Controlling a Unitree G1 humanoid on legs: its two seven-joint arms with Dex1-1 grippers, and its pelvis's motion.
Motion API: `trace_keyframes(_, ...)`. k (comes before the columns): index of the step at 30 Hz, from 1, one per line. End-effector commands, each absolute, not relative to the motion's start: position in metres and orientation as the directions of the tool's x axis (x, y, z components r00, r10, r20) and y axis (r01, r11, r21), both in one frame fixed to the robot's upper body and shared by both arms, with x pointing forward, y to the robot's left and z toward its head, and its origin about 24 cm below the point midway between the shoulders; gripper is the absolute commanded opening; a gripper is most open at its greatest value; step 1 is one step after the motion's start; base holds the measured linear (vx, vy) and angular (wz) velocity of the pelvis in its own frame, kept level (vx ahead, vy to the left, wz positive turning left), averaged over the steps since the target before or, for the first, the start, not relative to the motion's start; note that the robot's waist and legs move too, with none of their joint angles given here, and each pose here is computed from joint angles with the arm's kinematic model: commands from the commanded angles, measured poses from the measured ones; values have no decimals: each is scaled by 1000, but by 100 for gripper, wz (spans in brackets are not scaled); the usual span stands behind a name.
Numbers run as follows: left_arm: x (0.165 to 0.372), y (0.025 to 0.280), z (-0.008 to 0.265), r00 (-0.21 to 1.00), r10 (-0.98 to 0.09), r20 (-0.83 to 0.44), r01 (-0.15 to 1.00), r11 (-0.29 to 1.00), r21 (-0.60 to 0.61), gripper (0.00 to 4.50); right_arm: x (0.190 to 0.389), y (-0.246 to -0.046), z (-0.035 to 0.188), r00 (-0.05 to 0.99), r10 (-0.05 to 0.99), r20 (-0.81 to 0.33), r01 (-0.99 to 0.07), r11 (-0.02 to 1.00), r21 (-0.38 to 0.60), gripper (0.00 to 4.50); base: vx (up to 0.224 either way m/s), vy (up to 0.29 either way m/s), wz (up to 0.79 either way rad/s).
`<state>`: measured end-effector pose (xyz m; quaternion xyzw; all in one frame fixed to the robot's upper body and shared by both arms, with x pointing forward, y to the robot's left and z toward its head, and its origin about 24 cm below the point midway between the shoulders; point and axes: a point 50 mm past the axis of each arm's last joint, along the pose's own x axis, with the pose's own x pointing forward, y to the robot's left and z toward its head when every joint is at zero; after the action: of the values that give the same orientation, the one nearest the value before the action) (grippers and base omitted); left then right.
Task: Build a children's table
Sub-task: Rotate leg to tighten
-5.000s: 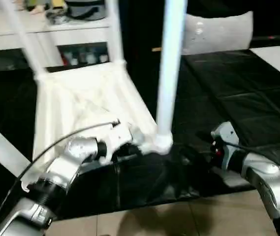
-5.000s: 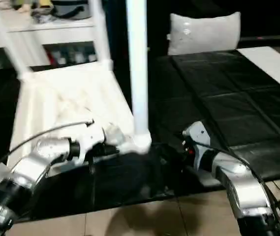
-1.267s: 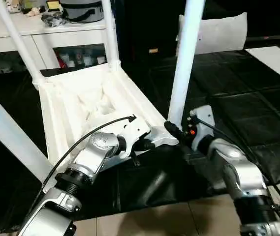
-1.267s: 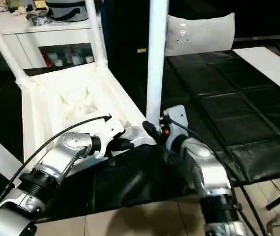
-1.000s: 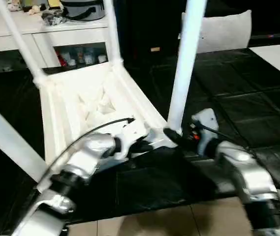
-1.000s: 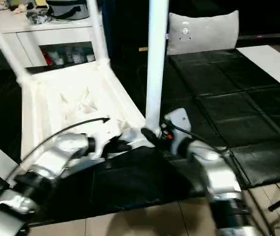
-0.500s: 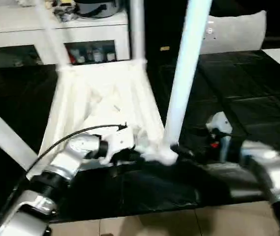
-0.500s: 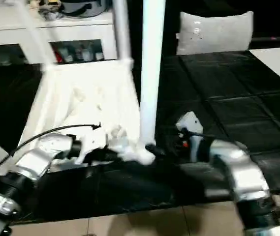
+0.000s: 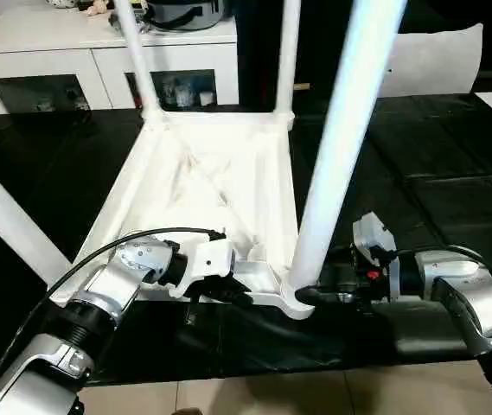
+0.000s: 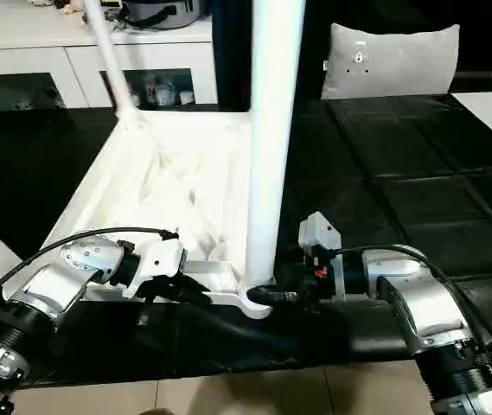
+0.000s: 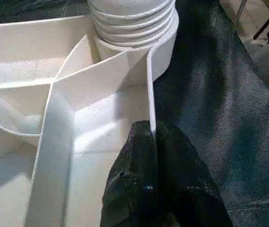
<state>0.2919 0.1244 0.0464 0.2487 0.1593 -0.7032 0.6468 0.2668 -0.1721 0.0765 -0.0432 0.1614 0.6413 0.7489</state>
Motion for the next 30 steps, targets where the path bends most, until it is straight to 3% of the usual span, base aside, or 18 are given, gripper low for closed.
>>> trace_keyframes(1, 284, 120, 41, -116, -800, -588, 978, -195, 72, 0, 268, -169, 79, 88, 952, -294, -978, 139, 155, 325, 0, 0, 0)
trace_keyframes(9, 281, 119, 39, -116, -825, -554, 985, -167, 42, 0, 261, -166, 77, 57, 962, -266, -970, 116, 212, 244, 0, 0, 0)
trace_keyframes(13, 283, 118, 39, -92, -838, -538, 990, -133, 37, 0, 256, -162, 76, 55, 968, -244, -962, 117, 246, 224, 0, 0, 0)
trace_keyframes(17, 291, 115, 42, 3, -853, -522, 999, -14, 29, 0, 261, -159, 71, 181, 949, -260, -944, 242, 224, 204, 0, 0, 0)
trace_keyframes(20, 296, 111, 45, 86, -864, -497, 996, 87, 21, 0, 273, -160, 65, 361, 885, -294, -892, 420, 169, 200, 0, 0, 0)
trace_keyframes(22, 302, 107, 47, 169, -858, -485, 984, 178, 27, 0, 283, -161, 60, 509, 796, -328, -806, 575, 144, 197, 0, 0, 0)
trace_keyframes(23, 303, 106, 48, 184, -856, -483, 981, 194, 29, 0, 285, -161, 60, 532, 778, -335, -788, 599, 139, 196, 0, 0, 0)
trace_keyframes(24, 310, 97, 51, 299, -840, -452, 945, 326, 19, 0, 294, -159, 55, 663, 641, -386, -655, 747, 116, 195, 0, 0, 0)
trace_keyframes(26, 313, 89, 52, 359, -827, -433, 920, 393, 11, 0, 298, -155, 53, 715, 572, -402, -582, 805, 111, 195, 0, 0, 0)
trace_keyframes(29, 314, 83, 53, 389, -818, -424, 907, 422, 17, 0, 300, -151, 54, 749, 543, -380, -555, 827, 87, 195, 0, 0, 0)
trace_keyframes(30, 313, 75, 53, 395, -821, -411, 904, 427, 17, 0, 301, -146, 55, 762, 548, -347, -556, 827, 85, 228, 0, 0, 0)
